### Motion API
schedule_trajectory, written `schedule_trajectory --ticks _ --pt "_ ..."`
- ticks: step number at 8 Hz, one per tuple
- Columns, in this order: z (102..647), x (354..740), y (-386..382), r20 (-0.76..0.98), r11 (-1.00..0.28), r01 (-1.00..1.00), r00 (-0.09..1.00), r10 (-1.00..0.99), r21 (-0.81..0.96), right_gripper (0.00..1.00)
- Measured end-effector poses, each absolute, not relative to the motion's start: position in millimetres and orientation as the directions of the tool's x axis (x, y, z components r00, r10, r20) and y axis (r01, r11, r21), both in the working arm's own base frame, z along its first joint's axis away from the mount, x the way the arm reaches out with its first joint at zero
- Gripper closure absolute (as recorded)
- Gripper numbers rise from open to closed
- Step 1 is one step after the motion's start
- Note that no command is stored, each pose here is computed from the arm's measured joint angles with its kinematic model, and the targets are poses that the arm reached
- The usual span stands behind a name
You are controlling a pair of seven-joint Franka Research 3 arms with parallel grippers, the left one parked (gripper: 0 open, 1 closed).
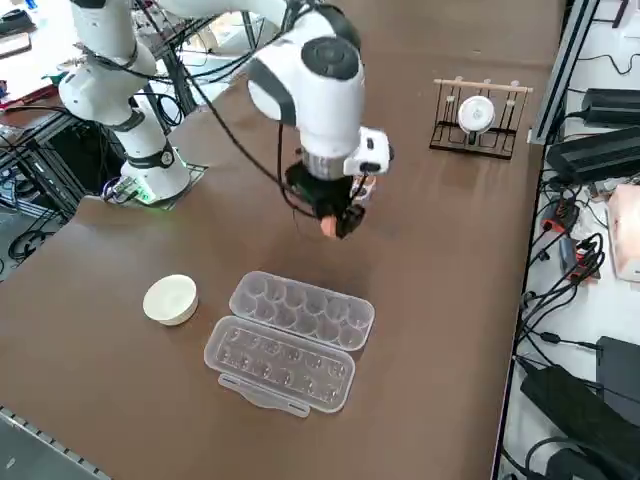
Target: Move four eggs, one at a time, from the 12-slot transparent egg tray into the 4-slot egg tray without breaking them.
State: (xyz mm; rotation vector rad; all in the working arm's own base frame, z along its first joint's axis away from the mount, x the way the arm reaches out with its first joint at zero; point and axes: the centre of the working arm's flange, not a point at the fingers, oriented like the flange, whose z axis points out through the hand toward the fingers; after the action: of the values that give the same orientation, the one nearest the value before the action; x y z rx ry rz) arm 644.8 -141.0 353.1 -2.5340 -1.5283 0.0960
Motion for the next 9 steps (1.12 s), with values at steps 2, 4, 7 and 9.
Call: schedule_trajectory --ticks 2,4,7,9 --pt "356.5 638.5 -90.1 0.001 -0.564 0.799 0.577 0.817 -0.208 0.44" --pt "353.1 639.8 -54.7 -0.039 -0.660 0.721 0.668 0.743 -0.211 0.44" --pt "348.9 642.2 -16.3 -0.075 -0.759 0.623 0.761 0.644 -0.190 0.44" --pt "335.0 640.9 7.5 -0.086 -0.806 0.568 0.806 0.585 -0.165 0.44"
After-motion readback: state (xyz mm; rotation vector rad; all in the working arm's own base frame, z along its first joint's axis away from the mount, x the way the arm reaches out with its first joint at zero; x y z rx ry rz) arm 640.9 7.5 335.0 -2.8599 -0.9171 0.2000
